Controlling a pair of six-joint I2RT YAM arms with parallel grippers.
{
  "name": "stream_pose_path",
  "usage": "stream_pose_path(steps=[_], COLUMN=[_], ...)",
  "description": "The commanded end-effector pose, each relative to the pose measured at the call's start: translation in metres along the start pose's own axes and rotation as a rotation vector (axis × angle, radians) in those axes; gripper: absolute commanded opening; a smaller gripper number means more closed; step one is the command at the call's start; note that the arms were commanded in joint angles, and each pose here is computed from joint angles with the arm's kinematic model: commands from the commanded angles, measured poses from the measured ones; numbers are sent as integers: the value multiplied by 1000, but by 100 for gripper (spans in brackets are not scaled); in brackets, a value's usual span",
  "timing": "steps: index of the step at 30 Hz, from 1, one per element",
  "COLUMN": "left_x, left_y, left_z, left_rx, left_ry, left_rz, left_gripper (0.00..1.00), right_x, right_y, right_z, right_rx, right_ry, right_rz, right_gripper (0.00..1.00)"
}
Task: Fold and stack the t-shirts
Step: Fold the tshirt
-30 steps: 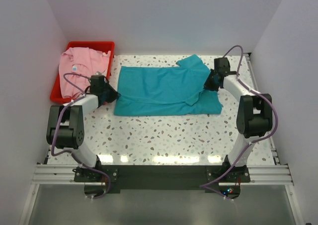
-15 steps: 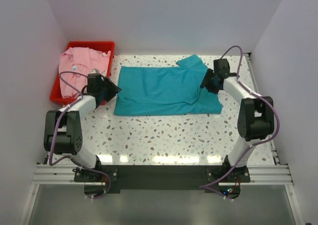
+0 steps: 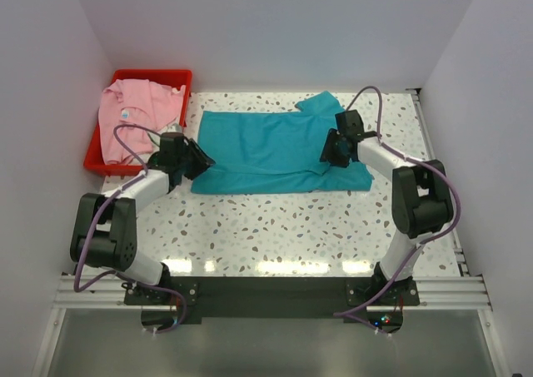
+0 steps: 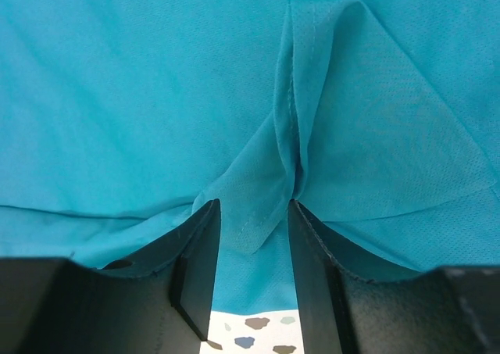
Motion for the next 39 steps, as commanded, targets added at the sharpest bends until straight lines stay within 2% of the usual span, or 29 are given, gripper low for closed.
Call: stream_pose_path(steps=[1,17,21,28,33,36,37,39], left_x=[4,0,-2,-2,-3,-3,-3,-3], left_y=[-6,-4,-3,-3,-3,-2,-2,-2], left_z=[-4,0,1,1,1,1,1,2], left_rx=[-38,-51,-53,-56,-57,-58,-58,-58], left_ry=[-35,-21,-18,-16,-12,-11,-11,-11], left_rz=[27,26,22,18,17,16,16,16], left_gripper=[45,43,43,42,41,41,41,41], right_x=[-4,-10,-13,-14,-13,-11,-10,-4], right_y=[-1,-1,1,4,5,5,4,3], right_z=[-12,0,-3,-11,-17,-19,-19,-19], right_rx=[-20,-42,-49,-44,-41,-34,-29,-25], right_ry=[-50,-37,-37,-42,-51,-51,-54,-67], right_rz=[29,25,24,28,26,30,34,40], right_gripper=[43,42,25,8,0,2,13,21])
Point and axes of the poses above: each gripper's point midway between its finger pads, its own x axis back along the fingers, its own y axis along the line the jaws close on, z = x × y, the point moved 5 cm from there along x, back along the fingers, and after that the axes turned 8 degrees about x, right-handed, at the moved point
